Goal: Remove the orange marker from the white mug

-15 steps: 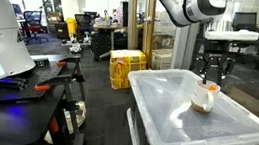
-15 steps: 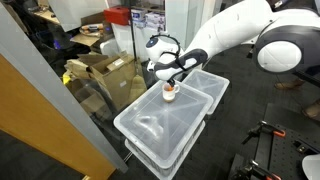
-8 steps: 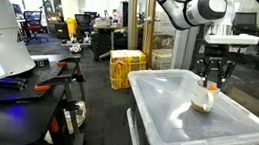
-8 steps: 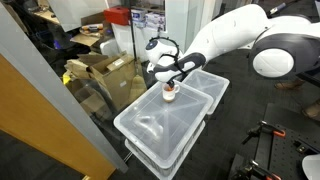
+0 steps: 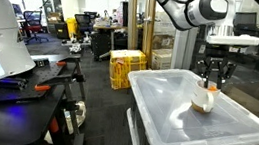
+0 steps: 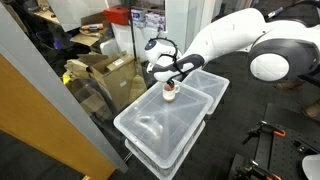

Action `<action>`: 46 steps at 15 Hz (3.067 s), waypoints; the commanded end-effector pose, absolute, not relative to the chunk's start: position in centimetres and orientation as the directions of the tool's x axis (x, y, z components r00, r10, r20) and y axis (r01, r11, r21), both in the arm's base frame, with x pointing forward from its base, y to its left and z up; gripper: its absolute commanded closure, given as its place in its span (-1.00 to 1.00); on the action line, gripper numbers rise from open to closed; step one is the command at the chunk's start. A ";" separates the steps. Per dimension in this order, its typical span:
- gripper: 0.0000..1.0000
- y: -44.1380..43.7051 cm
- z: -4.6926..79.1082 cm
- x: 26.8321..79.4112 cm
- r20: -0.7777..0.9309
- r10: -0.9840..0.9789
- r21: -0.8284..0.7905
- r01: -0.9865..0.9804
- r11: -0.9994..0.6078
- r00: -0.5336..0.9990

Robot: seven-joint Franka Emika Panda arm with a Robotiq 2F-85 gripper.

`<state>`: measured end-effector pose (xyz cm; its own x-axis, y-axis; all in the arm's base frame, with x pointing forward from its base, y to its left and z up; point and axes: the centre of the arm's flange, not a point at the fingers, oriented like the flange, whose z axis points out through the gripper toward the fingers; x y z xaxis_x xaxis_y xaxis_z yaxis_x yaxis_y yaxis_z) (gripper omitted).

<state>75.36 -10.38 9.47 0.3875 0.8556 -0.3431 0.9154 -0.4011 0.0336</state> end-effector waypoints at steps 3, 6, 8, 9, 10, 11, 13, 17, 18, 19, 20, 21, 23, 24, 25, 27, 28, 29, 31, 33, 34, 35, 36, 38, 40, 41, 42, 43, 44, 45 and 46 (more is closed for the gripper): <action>0.00 -10.6 9.3 76.9 -0.366 0.850 -0.003 0.914 -0.407 0.377; 0.17 -10.5 9.2 76.9 -0.374 0.845 -0.007 0.910 -0.414 0.382; 0.60 -10.4 9.1 77.0 -0.379 0.842 -0.009 0.909 -0.418 0.383; 0.74 -10.4 9.1 76.9 -0.380 0.842 -0.013 0.908 -0.418 0.382; 0.93 -10.3 9.0 76.9 -0.381 0.841 -0.012 0.908 -0.420 0.384; 1.00 -10.2 9.0 76.9 -0.382 0.840 -0.011 0.907 -0.420 0.384; 0.91 -10.1 9.2 76.8 -0.382 0.841 -0.008 0.908 -0.418 0.384; 0.91 -9.6 10.1 76.5 -0.380 0.839 0.013 0.909 -0.416 0.389; 0.91 -9.5 10.4 76.3 -0.380 0.838 0.020 0.909 -0.416 0.392; 0.91 -9.3 10.8 76.1 -0.381 0.835 0.026 0.908 -0.419 0.397; 0.91 -9.1 11.1 76.0 -0.380 0.836 0.023 0.907 -0.420 0.397; 0.91 -9.0 11.6 75.8 -0.381 0.833 0.027 0.906 -0.423 0.400; 0.91 -8.7 12.4 75.5 -0.379 0.829 0.037 0.902 -0.431 0.411; 0.91 -8.5 12.8 75.4 -0.380 0.825 0.046 0.899 -0.435 0.419; 0.91 -8.4 13.5 75.1 -0.378 0.821 0.050 0.895 -0.443 0.428; 0.91 -8.2 14.5 74.8 -0.376 0.813 0.066 0.888 -0.455 0.445; 0.91 -8.1 15.1 74.5 -0.374 0.809 0.072 0.883 -0.463 0.455; 0.91 -7.9 15.7 74.3 -0.371 0.804 0.086 0.879 -0.469 0.465; 0.91 -7.5 17.0 73.8 -0.370 0.794 0.095 0.870 -0.484 0.482; 0.91 -7.1 18.1 73.3 -0.367 0.784 0.112 0.860 -0.497 0.501; 0.91 -6.9 18.6 73.0 -0.366 0.778 0.124 0.855 -0.503 0.511; 0.91 -6.7 19.2 72.7 -0.362 0.773 0.134 0.850 -0.509 0.520; 0.91 -6.5 19.8 72.4 -0.361 0.769 0.142 0.846 -0.514 0.528; 0.91 -6.0 20.8 71.8 -0.352 0.764 0.163 0.840 -0.518 0.540; 0.91 -5.3 21.8 71.2 -0.341 0.764 0.184 0.836 -0.517 0.547; 0.91 -5.1 22.0 71.0 -0.336 0.767 0.195 0.837 -0.512 0.547; 0.91 -4.7 22.1 70.7 -0.328 0.772 0.200 0.838 -0.507 0.545; 0.91 -4.4 22.0 70.6 -0.319 0.778 0.211 0.841 -0.497 0.540; 0.91 -4.1 21.7 70.3 -0.313 0.784 0.217 0.844 -0.491 0.536; 0.91 -3.6 21.4 70.1 -0.302 0.793 0.230 0.848 -0.478 0.529; 0.91 -3.2 21.0 69.8 -0.288 0.801 0.240 0.849 -0.470 0.525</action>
<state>73.30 -4.34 20.87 0.5248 0.7935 -0.3083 0.8512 -0.4862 0.1977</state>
